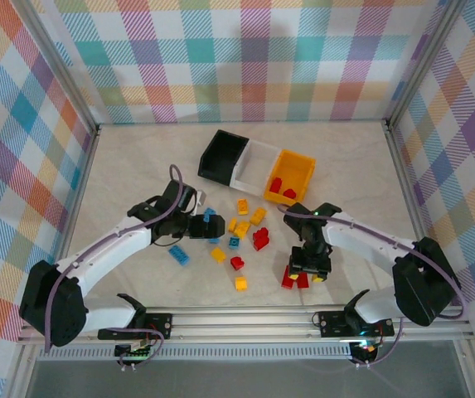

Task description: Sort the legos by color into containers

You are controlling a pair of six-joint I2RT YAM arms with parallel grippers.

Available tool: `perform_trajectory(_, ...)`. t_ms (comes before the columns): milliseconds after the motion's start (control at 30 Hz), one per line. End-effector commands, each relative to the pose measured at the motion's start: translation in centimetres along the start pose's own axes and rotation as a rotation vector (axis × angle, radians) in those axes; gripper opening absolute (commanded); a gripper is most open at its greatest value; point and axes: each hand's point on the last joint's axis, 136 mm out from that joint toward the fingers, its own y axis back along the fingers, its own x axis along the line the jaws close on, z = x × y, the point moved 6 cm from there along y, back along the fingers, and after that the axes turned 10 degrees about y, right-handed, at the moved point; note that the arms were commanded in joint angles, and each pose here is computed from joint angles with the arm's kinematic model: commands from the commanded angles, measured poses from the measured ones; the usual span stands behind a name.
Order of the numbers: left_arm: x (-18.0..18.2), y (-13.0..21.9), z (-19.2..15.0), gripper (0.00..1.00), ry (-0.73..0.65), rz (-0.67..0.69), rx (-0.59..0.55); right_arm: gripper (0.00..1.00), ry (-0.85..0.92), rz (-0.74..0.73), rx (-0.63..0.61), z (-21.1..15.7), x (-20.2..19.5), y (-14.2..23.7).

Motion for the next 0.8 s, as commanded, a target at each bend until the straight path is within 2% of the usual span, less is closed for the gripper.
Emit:
perform_trajectory(0, 0.1, 0.2, -0.5, 1.00, 0.031, -0.011, -0.011, 0.50, -0.031, -0.028, 0.010, -0.4, -0.8, -1.4)
perform_trajectory(533, 0.7, -0.1, -1.1, 1.00, 0.042, 0.013, 0.011, 0.57, 0.028, -0.065, -0.002, 3.2, 0.4, -4.1)
perform_trajectory(600, 0.7, -0.2, -1.1, 1.00, 0.041, 0.014, 0.013, 0.54, 0.034, -0.067, -0.001, 3.6, 0.6, -4.2)
perform_trajectory(767, 0.7, -0.5, -0.9, 1.00, 0.041, 0.019, 0.017, 0.35, 0.045, -0.071, -0.004, 4.2, 0.8, -4.1)
